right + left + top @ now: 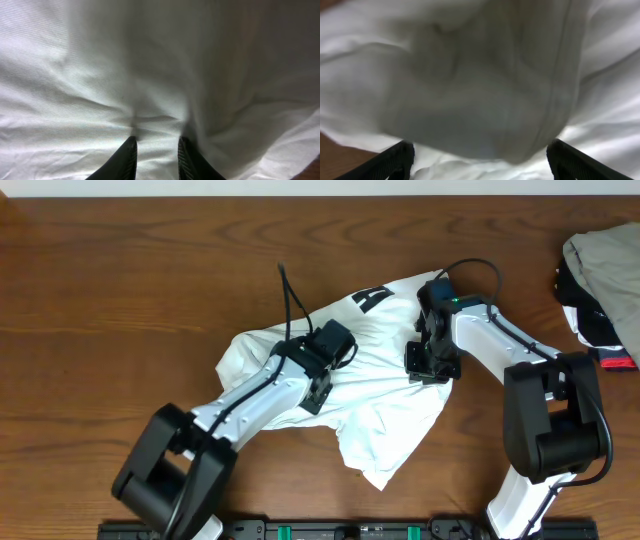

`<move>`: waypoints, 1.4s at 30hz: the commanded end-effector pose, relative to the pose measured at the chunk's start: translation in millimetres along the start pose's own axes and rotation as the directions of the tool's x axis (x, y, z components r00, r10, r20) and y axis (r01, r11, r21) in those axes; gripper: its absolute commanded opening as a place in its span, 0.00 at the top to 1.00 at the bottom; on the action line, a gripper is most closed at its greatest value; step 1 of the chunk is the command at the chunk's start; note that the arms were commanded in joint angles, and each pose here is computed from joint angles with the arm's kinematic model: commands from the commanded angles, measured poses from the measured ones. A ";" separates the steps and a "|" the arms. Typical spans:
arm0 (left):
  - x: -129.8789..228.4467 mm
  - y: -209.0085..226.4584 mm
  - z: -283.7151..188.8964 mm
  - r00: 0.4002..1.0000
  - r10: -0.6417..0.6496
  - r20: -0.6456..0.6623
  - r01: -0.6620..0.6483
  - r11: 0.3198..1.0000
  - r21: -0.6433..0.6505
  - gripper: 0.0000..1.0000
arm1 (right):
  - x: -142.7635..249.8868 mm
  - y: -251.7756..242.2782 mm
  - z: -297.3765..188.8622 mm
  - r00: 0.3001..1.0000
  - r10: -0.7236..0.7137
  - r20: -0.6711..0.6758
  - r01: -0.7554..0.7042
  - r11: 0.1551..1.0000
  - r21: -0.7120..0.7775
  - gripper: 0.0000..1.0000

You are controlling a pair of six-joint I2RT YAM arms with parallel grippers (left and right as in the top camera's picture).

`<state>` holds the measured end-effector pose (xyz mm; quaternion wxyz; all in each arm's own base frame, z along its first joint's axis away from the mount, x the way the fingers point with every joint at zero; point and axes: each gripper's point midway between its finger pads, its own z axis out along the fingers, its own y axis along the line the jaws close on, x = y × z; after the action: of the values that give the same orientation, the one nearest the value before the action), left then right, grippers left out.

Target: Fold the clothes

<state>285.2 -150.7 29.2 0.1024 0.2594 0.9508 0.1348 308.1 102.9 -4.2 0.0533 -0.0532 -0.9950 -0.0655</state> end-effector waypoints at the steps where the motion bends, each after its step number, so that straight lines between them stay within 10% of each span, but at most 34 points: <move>1: 3.2 2.6 9.4 0.999 0.022 -0.026 -0.023 0.999 -0.030 0.13 | 3.1 -16.2 11.5 1.000 0.015 -0.008 -0.015 0.997 0.077 0.74; 6: -0.7 1.7 11.0 1.000 0.017 -0.013 -0.018 0.999 -0.029 0.20 | 3.1 -15.6 11.7 1.000 0.013 -0.007 -0.013 0.997 0.077 0.73; 18: -5.0 25.1 13.9 1.000 -0.025 0.001 0.025 0.994 -0.102 0.92 | 2.9 -15.0 11.7 1.000 0.011 -0.006 -0.011 0.997 0.077 0.75; 31: 2.9 130.7 15.6 0.903 -0.428 0.044 0.428 0.883 -0.193 0.94 | 6.6 -18.4 15.0 1.000 0.013 -0.014 -0.012 0.996 0.089 0.80; 42: 11.7 210.4 -15.7 0.705 -0.674 0.220 0.708 0.684 -0.174 0.94 | 11.6 -23.1 18.4 1.000 0.017 -0.026 -0.015 0.994 0.105 0.88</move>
<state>361.3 6.4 83.3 0.2069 -0.0672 0.9594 0.1795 306.5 96.6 -5.6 0.0473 -0.0565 -0.9960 -0.0497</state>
